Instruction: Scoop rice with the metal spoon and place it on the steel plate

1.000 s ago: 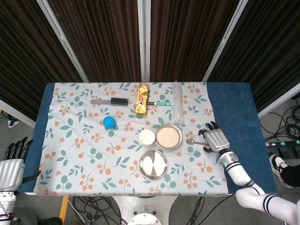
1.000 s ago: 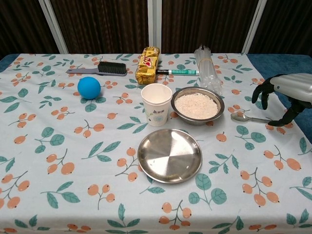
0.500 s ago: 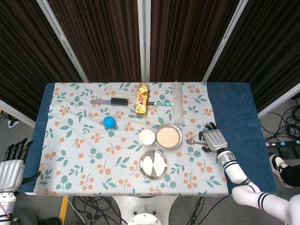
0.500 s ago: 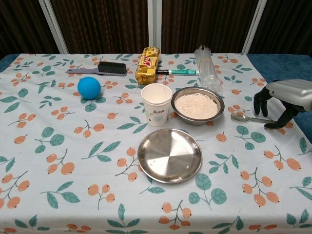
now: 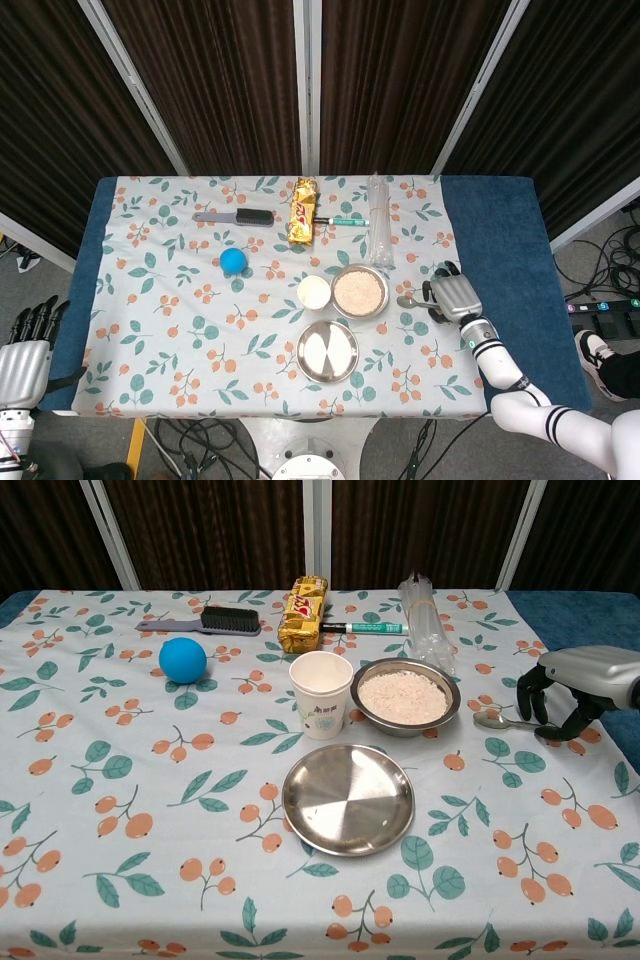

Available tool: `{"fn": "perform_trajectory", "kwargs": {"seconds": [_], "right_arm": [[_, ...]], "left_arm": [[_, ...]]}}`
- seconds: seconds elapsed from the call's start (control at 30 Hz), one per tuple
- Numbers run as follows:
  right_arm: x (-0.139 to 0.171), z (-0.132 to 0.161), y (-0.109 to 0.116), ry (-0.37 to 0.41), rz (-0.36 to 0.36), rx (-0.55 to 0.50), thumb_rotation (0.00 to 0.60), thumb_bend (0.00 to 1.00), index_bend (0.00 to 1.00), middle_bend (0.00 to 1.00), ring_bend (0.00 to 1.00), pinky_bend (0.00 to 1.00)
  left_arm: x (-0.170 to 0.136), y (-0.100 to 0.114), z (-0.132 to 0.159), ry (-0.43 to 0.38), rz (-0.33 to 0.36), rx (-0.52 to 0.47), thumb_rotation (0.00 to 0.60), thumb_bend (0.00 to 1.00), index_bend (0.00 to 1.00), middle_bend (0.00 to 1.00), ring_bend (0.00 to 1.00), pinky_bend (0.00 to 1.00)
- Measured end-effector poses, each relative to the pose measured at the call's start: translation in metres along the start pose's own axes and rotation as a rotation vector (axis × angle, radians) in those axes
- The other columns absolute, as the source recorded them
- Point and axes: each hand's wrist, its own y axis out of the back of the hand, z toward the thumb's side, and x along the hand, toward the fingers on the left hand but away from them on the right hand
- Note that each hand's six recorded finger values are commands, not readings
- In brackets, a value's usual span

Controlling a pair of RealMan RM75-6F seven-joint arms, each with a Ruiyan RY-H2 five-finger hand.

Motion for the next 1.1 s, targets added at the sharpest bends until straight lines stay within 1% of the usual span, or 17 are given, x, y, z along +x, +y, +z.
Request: {"fn": "perform_trajectory", "kwargs": {"seconds": [0.33,0.73,0.93,1.1], "right_arm": [[-0.001,0.002,-0.002,-0.002,0.010,0.005,0.600,0.27,0.51,0.53,0.18,0.00],[-0.002,0.003,-0.004,-0.005,0.016,0.007,0.600,0.33,0.53,0.55,0.19,0.00],[0.004,-0.001,0.007,0.009,-0.003,0.033,0.600,0.33,0.54,0.56,0.20,0.00],[0.015,-0.008,0.028,0.027,-0.032,0.086,0.600,0.33,0.55,0.57,0.21,0.00]], "left_arm": [[0.000,-0.002,-0.002,0.005,-0.003,-0.004,0.600,0.03,0.08,0.04,0.03,0.03],[0.000,-0.004,-0.004,0.009,-0.007,-0.005,0.600,0.03,0.08,0.04,0.03,0.03],[0.000,-0.004,-0.004,0.007,-0.008,-0.003,0.600,0.03,0.08,0.04,0.03,0.03],[0.000,-0.003,-0.002,0.000,-0.006,0.003,0.600,0.03,0.08,0.04,0.03,0.03]]}}
